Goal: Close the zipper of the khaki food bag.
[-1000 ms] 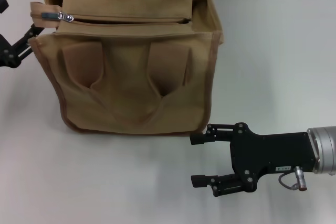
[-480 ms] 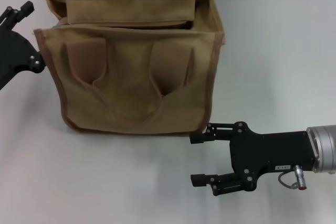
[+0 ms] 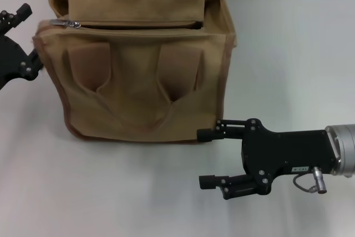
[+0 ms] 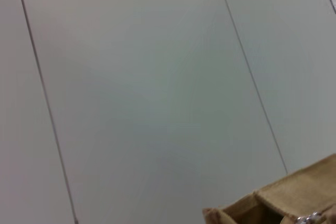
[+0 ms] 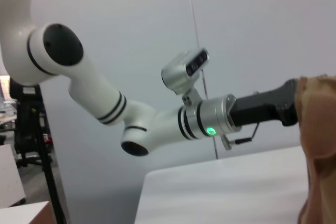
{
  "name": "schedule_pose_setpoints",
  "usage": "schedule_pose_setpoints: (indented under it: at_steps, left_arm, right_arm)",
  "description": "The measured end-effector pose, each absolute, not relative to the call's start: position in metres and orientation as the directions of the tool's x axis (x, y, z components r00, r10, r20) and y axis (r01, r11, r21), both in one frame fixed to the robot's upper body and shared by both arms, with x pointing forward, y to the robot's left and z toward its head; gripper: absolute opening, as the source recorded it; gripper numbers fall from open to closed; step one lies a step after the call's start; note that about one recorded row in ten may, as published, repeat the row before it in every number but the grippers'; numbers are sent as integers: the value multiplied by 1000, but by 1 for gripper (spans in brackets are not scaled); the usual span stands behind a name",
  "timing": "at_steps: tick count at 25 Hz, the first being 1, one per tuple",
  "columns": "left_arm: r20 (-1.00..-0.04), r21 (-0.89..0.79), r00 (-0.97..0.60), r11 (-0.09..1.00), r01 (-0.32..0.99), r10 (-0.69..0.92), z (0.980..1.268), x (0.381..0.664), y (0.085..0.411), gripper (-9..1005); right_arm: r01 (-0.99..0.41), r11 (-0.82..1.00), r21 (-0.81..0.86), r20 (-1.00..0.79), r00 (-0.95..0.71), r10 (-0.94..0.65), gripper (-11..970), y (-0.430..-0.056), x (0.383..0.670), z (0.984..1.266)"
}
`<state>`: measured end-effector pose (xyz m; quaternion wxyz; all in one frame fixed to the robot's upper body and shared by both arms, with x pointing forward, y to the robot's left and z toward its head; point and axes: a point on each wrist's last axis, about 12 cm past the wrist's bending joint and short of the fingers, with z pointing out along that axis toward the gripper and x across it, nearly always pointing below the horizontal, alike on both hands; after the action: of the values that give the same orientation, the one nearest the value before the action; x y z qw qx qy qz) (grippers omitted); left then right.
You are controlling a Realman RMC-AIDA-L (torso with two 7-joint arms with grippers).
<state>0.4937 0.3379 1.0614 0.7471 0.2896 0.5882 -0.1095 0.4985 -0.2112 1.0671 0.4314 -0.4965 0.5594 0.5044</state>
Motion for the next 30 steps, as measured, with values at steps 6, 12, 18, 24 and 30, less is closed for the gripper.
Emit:
schedule_pose_setpoints:
  at_steps: [6, 12, 18, 24, 30]
  left_arm:
    - [-943, 296, 287, 813, 501, 167, 1061, 493, 337, 500]
    - [-941, 278, 310, 825, 493, 132, 1063, 490, 334, 174]
    - [-935, 264, 342, 834, 485, 97, 1062, 483, 330, 91]
    - [-931, 270, 352, 836, 477, 100, 1059, 481, 326, 22]
    - [-931, 260, 355, 844, 469, 90, 1059, 482, 325, 26]
  right_arm:
    - [-991, -19, 131, -985, -128, -114, 797, -207, 501, 1070]
    - [-992, -31, 126, -992, -125, -34, 797, -205, 502, 1080]
    - [-976, -31, 217, -967, -219, 129, 797, -203, 510, 1101]
    - [-925, -71, 374, -909, -381, 170, 797, -189, 535, 1125]
    - [-874, -64, 481, -862, -485, 146, 797, -178, 559, 1145]
